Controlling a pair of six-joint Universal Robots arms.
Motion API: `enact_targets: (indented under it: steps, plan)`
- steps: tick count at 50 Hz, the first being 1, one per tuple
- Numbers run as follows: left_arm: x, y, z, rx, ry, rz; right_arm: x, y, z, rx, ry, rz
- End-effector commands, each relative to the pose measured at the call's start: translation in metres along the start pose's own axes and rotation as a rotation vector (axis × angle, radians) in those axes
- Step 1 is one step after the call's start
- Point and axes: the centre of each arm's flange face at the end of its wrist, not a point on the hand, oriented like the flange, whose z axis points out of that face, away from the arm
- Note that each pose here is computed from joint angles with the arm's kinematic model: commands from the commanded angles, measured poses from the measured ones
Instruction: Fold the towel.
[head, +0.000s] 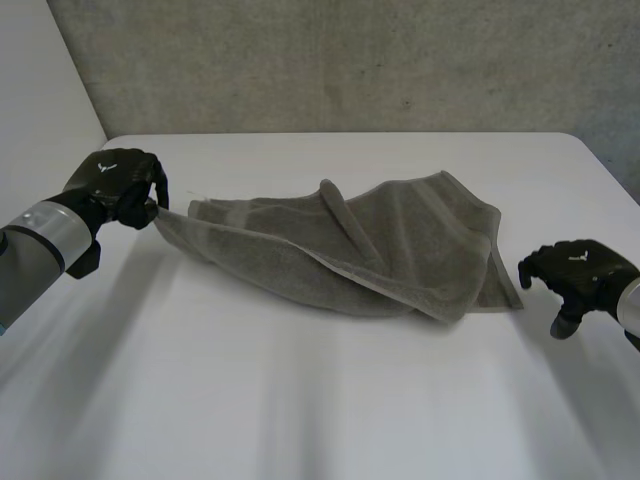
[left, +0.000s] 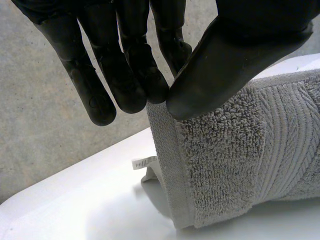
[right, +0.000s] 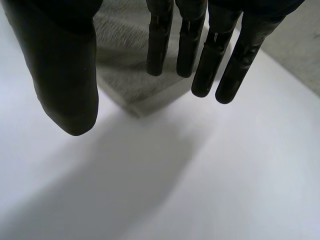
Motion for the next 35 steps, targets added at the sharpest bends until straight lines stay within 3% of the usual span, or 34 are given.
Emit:
enact_targets:
  steps: [1,35]
  plan:
    - [0.000,0.001,0.000,-0.003,0.000,-0.003,-0.003,0.015,0.014,0.037,-0.039,0.017]
    - [0.001,0.003,-0.001,-0.009,0.003,-0.007,0.004,0.024,0.048,0.134,0.013,-0.038]
